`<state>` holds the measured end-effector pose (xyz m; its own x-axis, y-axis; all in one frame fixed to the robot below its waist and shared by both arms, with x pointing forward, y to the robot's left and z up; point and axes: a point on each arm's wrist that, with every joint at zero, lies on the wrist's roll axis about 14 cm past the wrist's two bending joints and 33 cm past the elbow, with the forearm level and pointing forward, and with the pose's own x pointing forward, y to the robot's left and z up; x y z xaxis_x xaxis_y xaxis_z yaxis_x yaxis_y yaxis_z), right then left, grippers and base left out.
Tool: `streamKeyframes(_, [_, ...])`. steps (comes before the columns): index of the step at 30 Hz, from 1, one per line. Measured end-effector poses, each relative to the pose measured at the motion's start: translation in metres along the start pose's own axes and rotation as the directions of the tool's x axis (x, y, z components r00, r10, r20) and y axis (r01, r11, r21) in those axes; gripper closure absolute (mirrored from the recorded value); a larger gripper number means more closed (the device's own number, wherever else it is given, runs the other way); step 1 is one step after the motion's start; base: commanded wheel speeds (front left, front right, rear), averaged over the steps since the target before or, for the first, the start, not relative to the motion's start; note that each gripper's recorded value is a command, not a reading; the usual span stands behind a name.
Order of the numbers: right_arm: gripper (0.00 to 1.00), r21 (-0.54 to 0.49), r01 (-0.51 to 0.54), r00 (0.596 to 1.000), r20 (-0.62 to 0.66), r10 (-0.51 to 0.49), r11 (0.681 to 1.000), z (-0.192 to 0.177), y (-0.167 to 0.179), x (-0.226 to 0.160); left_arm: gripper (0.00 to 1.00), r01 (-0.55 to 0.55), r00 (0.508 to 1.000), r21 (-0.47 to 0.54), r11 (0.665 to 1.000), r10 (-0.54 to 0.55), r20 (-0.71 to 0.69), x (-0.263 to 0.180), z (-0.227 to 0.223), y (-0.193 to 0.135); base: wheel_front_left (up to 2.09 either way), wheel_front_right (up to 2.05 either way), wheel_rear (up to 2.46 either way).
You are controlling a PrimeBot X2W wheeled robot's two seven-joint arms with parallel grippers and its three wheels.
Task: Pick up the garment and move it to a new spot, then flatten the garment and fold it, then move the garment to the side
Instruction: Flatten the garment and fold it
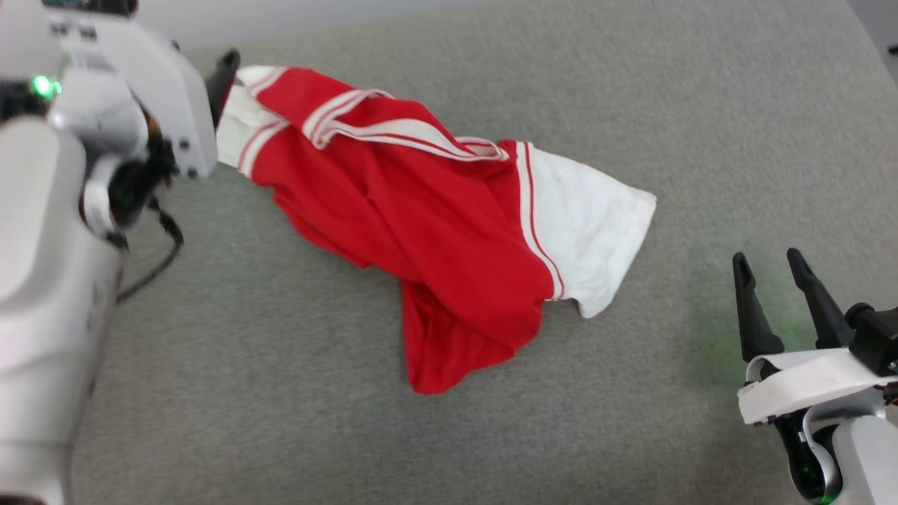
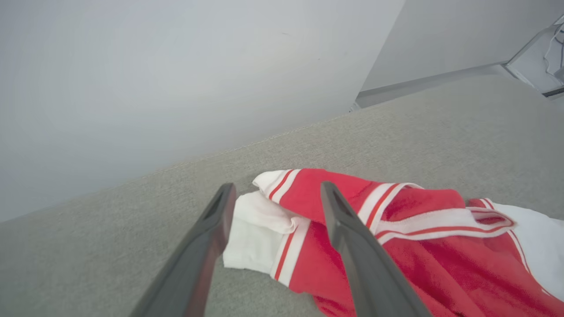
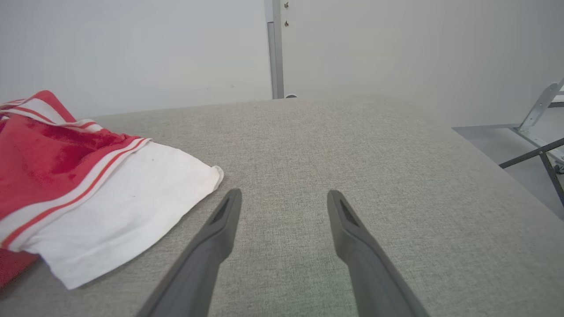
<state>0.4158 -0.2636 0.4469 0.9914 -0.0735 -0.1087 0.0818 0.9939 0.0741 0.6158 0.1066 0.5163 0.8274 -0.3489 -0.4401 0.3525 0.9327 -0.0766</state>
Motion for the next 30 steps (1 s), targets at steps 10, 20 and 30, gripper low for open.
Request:
streamKeyframes(10, [0.00, -0.012, -0.121, 0.993, 0.003, 0.122, 0.993, 0.016, 0.032, -0.002, 0.00, -0.030, 0.965, -0.068, 0.997, 0.046, 0.259, -0.088, -0.007, 0.013, 0.00, 0.00, 0.00])
streamKeyframes(20, [0.00, -0.012, -0.240, 0.970, -0.033, 0.240, 0.971, 0.025, 0.070, -0.001, 0.00, -0.143, 0.862, -0.118, 0.983, 0.182, 0.472, -0.178, -0.036, 0.039, 0.00, 0.00, 0.00])
streamKeyframes(30, [0.00, -0.023, -0.355, 0.918, -0.199, 0.344, 0.935, 0.010, 0.100, -0.002, 0.00, -0.287, 0.757, -0.225, 0.931, 0.365, 0.543, -0.243, -0.076, 0.067, 0.00, 0.00, 0.00])
